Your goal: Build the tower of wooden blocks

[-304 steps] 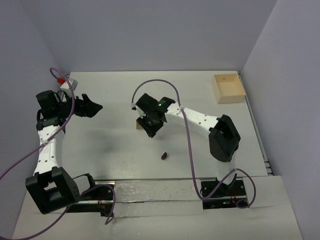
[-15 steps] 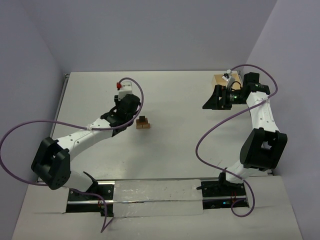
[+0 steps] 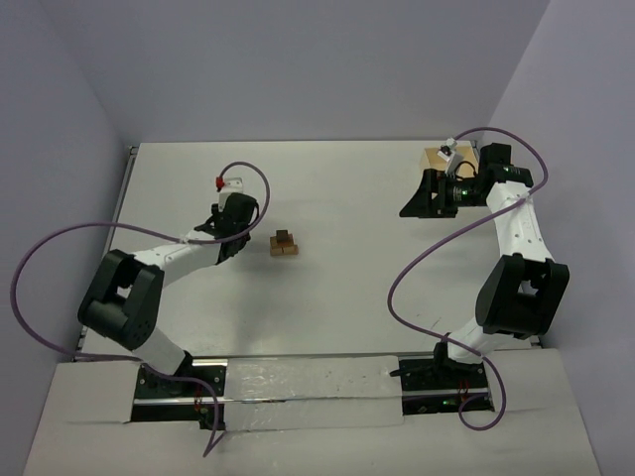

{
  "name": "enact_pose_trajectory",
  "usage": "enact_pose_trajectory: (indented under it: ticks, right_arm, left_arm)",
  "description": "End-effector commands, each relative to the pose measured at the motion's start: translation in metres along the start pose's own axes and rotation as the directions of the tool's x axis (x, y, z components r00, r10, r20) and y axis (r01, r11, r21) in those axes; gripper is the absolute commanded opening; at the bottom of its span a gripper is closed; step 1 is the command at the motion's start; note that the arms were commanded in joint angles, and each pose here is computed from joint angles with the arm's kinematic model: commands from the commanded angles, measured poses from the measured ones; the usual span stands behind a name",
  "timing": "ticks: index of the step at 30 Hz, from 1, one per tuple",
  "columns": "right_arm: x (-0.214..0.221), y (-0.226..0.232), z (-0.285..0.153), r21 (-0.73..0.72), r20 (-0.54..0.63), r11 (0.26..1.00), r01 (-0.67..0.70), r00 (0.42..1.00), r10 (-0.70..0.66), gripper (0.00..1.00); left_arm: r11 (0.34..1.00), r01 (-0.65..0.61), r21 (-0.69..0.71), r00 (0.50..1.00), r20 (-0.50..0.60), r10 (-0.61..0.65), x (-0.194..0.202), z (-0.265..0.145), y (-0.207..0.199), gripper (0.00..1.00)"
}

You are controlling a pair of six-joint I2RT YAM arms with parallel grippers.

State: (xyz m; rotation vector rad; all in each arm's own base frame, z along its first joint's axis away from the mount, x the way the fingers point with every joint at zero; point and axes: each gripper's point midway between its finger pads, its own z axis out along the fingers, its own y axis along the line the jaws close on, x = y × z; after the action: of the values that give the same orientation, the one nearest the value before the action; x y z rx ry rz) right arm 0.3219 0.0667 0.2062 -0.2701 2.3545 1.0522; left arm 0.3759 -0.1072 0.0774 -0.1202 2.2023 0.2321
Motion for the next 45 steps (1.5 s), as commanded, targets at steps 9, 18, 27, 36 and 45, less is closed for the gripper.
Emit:
enact_pose_trajectory:
  ticks: [9, 18, 27, 36, 45]
  right_arm:
    - [-0.005, 0.005, -0.002, 0.001, 0.015, 0.999, 0.040, 0.999, -0.040, 1.00]
    - [-0.005, 0.005, -0.003, 0.004, 0.014, 0.999, 0.040, 0.999, -0.040, 1.00]
    - [-0.005, 0.006, -0.004, 0.003, 0.013, 0.999, 0.043, 0.999, -0.043, 1.00]
    - [-0.005, 0.007, -0.003, -0.004, 0.009, 0.999, 0.041, 0.999, -0.041, 1.00]
    - [-0.004, 0.008, -0.003, -0.014, 0.005, 0.999, 0.042, 0.999, -0.042, 1.00]
  left_arm:
    - [0.997, 0.079, -0.004, 0.991, -0.106, -0.079, -0.003, 0.043, -0.005, 0.06]
    - [0.995, 0.089, -0.052, 0.963, -0.249, -0.099, 0.028, 0.053, -0.003, 0.17]
    - [0.997, 0.078, -0.028, 0.951, -0.299, -0.083, 0.039, 0.051, -0.006, 0.49]
    - [0.997, 0.072, 0.038, 0.937, -0.344, -0.054, 0.044, 0.038, -0.011, 0.79]
    - [0.905, -0.103, 0.412, 0.928, -0.288, 0.237, 0.008, 0.012, 0.004, 0.81]
